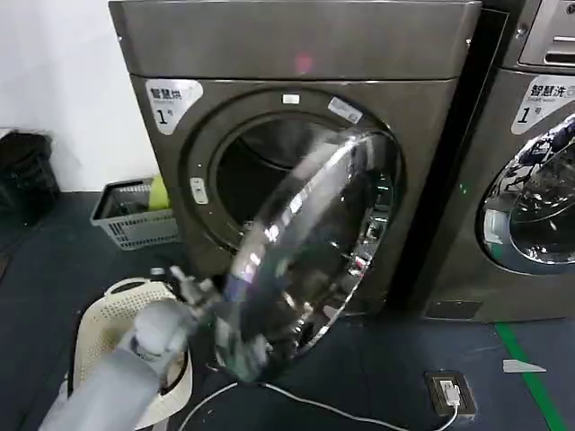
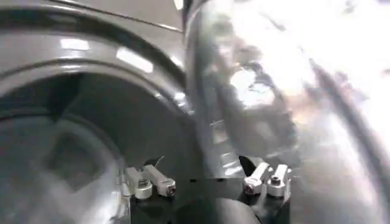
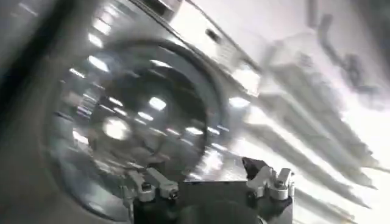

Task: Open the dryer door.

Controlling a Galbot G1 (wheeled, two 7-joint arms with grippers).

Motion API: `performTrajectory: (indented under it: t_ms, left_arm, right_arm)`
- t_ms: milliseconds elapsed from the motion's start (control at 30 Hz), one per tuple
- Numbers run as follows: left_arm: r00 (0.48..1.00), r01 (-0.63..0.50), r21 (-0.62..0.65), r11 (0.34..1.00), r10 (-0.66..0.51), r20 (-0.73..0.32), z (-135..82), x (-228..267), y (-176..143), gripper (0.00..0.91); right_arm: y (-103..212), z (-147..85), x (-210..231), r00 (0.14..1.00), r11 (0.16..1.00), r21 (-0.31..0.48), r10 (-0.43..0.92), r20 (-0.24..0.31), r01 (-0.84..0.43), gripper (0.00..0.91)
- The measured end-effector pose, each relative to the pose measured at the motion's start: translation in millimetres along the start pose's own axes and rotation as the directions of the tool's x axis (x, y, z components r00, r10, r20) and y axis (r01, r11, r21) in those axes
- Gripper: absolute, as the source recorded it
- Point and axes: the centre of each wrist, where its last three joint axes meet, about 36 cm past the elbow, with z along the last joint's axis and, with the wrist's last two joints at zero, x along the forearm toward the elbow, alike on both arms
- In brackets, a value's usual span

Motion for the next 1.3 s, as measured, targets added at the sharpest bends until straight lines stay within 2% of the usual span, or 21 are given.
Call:
performTrajectory:
  t_ms: [100, 233, 300, 367, 567, 833, 1300]
  left_arm:
    - [0.999, -0.039, 0.016, 0.999, 0.039, 0.016, 1, -17, -17, 0.907]
    - [0.996, -0.087, 0.032, 0.996, 0.086, 0.032, 3, -42, -41, 0.907]
    - [0.992, -0.118, 0.03, 0.993, 0.117, 0.038, 3, -57, -56, 0.907]
    - [0.989, -0.145, 0.033, 0.989, 0.143, 0.043, 4, -71, -69, 0.907]
    - [0.974, -0.214, 0.047, 0.976, 0.21, 0.088, -4, -117, -107, 0.907]
    - [0.95, -0.29, 0.047, 0.956, 0.282, 0.138, -16, -177, -147, 0.907]
    - [0.961, -0.255, 0.041, 0.966, 0.249, 0.118, -19, -259, -168, 0.907]
  right_arm:
    - [-19, 11, 8, 0.99, 0.992, 0.027, 0.123, -0.062, -0.121, 0.907]
    - [-40, 22, 19, 0.952, 0.959, 0.117, 0.273, -0.136, -0.258, 0.907]
    - [-51, 31, 25, 0.92, 0.926, 0.184, 0.358, -0.161, -0.328, 0.907]
    - [-61, 38, 31, 0.892, 0.899, 0.213, 0.419, -0.171, -0.382, 0.907]
    - [-86, 56, 51, 0.845, 0.849, 0.274, 0.505, -0.173, -0.451, 0.907]
    - [-94, 58, 68, 0.81, 0.812, 0.29, 0.563, -0.163, -0.506, 0.907]
    - [-100, 66, 90, 0.738, 0.733, 0.322, 0.661, -0.134, -0.599, 0.907]
